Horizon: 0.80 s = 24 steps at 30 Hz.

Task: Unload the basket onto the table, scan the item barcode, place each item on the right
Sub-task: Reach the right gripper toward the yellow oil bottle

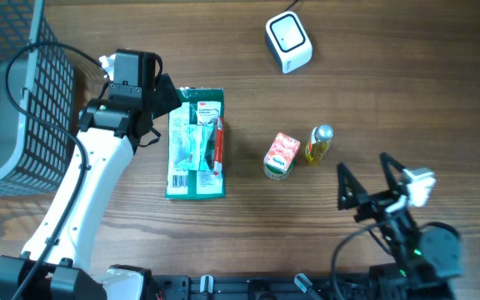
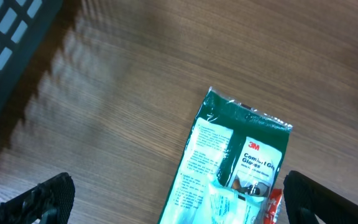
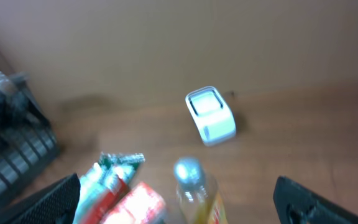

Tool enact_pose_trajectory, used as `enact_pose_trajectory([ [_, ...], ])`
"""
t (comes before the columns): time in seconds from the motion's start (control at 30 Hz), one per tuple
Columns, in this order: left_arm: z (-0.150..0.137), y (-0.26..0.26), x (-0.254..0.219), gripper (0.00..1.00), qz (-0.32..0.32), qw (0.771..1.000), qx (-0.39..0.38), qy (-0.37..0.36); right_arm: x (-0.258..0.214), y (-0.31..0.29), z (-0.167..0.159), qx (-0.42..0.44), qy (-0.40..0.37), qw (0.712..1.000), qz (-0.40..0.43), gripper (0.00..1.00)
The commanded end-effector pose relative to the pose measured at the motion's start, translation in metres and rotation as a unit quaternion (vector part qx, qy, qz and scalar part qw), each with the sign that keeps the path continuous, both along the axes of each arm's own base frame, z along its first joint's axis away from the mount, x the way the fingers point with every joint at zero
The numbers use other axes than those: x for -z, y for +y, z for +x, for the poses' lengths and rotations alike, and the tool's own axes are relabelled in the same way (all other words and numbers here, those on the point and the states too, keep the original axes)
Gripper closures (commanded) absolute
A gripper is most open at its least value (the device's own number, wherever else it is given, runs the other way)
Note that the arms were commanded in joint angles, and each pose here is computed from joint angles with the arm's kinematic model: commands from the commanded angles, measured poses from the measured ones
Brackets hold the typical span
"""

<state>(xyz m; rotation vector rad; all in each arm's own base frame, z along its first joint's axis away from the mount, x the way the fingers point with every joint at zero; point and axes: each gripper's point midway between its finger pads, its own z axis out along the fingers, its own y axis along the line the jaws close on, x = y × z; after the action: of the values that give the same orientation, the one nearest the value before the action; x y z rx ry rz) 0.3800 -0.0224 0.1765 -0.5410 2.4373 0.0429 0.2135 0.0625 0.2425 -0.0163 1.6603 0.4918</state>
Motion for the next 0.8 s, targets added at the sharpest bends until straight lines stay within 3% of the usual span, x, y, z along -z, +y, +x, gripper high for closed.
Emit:
enact_pose_trajectory([
  [0.0, -0.001, 0.001, 0.004, 0.0, 0.003, 1.0, 0.005, 0.007, -0.074, -0.007, -0.011, 0.017, -0.004, 1.0, -0.004, 0.0],
  [0.17, -0.001, 0.001, 0.004, 0.0, 0.003, 1.0, 0.005, 0.007, -0.081, -0.006, 0.004, 0.009, 0.18, 0.982, -0.057, 0.0],
  [0.3, -0.001, 0.001, 0.004, 0.0, 0.003, 1.0, 0.005, 0.007, -0.053, 0.002, 0.037, -0.004, 0.305, 0.95, -0.064, 0.01],
  [0.4, -0.001, 0.001, 0.004, 0.0, 0.003, 1.0, 0.005, 0.007, -0.001, 0.014, 0.051, -0.029, 0.418, 0.906, -0.055, 0.0],
  [0.5, -0.001, 0.001, 0.004, 0.0, 0.003, 1.0, 0.005, 0.007, 0.026, 0.022, 0.058, -0.044, 0.473, 0.879, -0.048, 0.0],
  [0.77, -0.001, 0.001, 0.004, 0.0, 0.003, 1.0, 0.005, 0.007, 0.066, 0.009, 0.075, -0.001, 0.529, 0.845, -0.073, 0.03],
])
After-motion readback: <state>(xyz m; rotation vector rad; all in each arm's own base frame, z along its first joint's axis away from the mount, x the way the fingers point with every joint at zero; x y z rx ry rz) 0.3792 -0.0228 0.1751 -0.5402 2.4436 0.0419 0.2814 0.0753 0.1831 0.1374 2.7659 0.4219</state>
